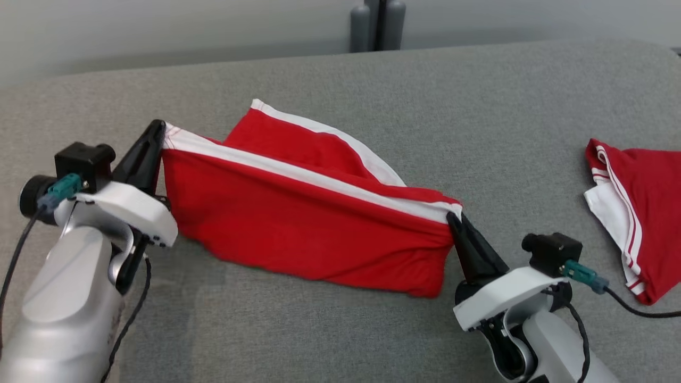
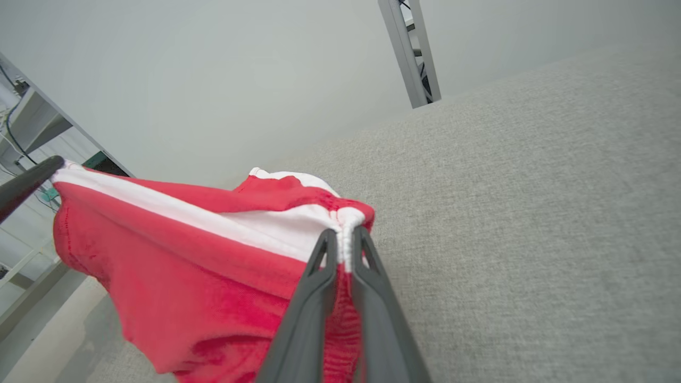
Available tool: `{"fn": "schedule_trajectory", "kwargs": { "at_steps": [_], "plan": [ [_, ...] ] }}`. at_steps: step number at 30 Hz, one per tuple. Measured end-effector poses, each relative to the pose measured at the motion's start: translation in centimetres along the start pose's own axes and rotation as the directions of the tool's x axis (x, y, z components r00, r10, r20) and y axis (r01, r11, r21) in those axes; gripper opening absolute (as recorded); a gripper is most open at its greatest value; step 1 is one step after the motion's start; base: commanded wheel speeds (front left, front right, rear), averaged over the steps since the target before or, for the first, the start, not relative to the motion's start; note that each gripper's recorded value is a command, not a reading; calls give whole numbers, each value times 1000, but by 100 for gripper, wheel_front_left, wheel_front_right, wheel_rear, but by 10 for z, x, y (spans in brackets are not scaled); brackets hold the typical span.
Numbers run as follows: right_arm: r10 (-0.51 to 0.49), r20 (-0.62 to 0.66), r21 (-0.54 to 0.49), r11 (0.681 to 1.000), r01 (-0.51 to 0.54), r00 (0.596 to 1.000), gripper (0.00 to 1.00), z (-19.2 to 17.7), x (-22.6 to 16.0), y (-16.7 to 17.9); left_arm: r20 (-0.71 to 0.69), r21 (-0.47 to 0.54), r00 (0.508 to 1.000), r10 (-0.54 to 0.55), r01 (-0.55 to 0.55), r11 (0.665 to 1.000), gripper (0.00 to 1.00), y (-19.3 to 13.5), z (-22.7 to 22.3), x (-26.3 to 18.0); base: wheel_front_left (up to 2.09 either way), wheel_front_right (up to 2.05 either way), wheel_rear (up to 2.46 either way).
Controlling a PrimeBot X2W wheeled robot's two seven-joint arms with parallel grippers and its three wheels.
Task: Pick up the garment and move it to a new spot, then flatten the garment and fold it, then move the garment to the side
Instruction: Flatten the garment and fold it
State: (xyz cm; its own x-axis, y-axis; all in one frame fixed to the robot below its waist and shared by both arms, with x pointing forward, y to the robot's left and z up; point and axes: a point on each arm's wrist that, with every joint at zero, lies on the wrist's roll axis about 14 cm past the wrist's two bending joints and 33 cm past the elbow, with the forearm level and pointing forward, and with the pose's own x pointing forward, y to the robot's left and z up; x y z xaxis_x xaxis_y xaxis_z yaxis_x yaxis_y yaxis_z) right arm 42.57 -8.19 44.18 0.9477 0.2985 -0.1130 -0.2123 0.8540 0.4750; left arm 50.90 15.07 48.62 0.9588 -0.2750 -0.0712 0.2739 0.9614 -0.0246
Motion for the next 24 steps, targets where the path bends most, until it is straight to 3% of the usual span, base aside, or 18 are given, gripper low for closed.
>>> {"fn": "schedule_trajectory", "kwargs": {
  "at_steps": [12,24],
  "plan": [
    [-57,0,120,991,57,998,0,-4,28,-31,-150,-1,986,-73,73,997,0,-19,-57,98,0,0,0],
    [-95,34,151,984,89,995,0,2,34,-51,-216,18,972,-97,103,995,0,-40,-97,141,0,0,0]
  ]
}}
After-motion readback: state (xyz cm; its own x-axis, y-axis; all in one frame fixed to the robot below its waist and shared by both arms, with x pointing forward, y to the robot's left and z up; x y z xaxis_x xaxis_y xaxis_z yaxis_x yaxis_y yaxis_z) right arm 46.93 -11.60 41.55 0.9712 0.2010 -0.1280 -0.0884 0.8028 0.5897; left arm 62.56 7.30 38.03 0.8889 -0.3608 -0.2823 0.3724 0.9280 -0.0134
